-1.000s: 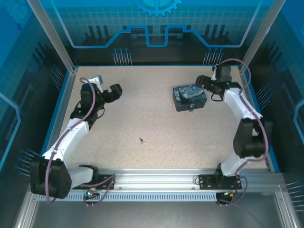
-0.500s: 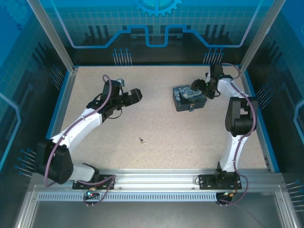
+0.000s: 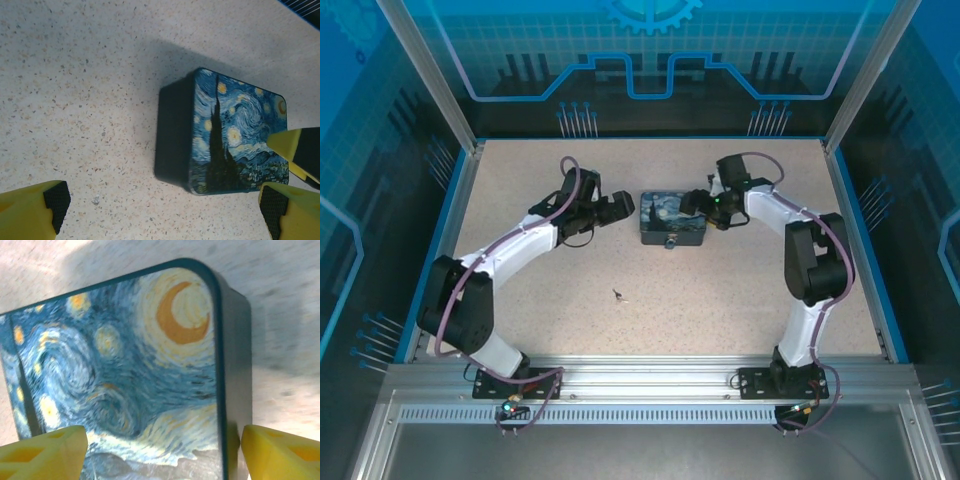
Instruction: Unlock the padlock with the key
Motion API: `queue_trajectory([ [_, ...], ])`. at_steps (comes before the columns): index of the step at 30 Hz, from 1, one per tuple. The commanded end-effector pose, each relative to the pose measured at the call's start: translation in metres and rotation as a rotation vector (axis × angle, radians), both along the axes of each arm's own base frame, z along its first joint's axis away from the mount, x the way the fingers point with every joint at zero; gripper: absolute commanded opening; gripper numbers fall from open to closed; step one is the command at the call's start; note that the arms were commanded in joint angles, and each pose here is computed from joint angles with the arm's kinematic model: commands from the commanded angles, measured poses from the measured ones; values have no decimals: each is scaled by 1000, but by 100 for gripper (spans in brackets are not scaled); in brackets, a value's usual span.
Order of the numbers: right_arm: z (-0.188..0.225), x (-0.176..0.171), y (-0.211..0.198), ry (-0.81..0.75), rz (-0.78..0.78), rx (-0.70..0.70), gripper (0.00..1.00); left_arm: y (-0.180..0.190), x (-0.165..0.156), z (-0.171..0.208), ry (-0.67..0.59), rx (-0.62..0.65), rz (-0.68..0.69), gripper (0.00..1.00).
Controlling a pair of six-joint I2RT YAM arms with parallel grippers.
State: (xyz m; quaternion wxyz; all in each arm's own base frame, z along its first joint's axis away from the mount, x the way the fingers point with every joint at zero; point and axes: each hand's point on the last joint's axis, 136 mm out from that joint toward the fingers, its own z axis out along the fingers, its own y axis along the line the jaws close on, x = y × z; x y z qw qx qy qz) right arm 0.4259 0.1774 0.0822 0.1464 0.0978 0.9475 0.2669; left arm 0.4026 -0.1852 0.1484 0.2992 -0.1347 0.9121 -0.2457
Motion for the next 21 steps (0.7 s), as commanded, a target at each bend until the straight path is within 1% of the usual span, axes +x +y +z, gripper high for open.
queue_trajectory([
  [1, 31, 0, 21, -16, 1, 44, 86, -13, 10, 6, -15, -41, -12, 99],
  [3, 29, -1, 25, -9, 2, 32, 89, -14, 14, 1, -7, -35, -10, 99],
  [6, 23, 1, 28, 7, -12, 27, 90, -19, 21, -5, 3, -35, -16, 99],
  [12, 13, 14, 42, 26, -1, 9, 89, -33, 45, -15, 2, -29, -60, 99],
  [16, 9, 17, 58, 37, 28, -1, 89, -45, 59, -21, 20, -51, -77, 99],
  [21, 8, 10, 79, 33, 64, -8, 88, -51, 58, -28, 30, -111, -69, 99],
])
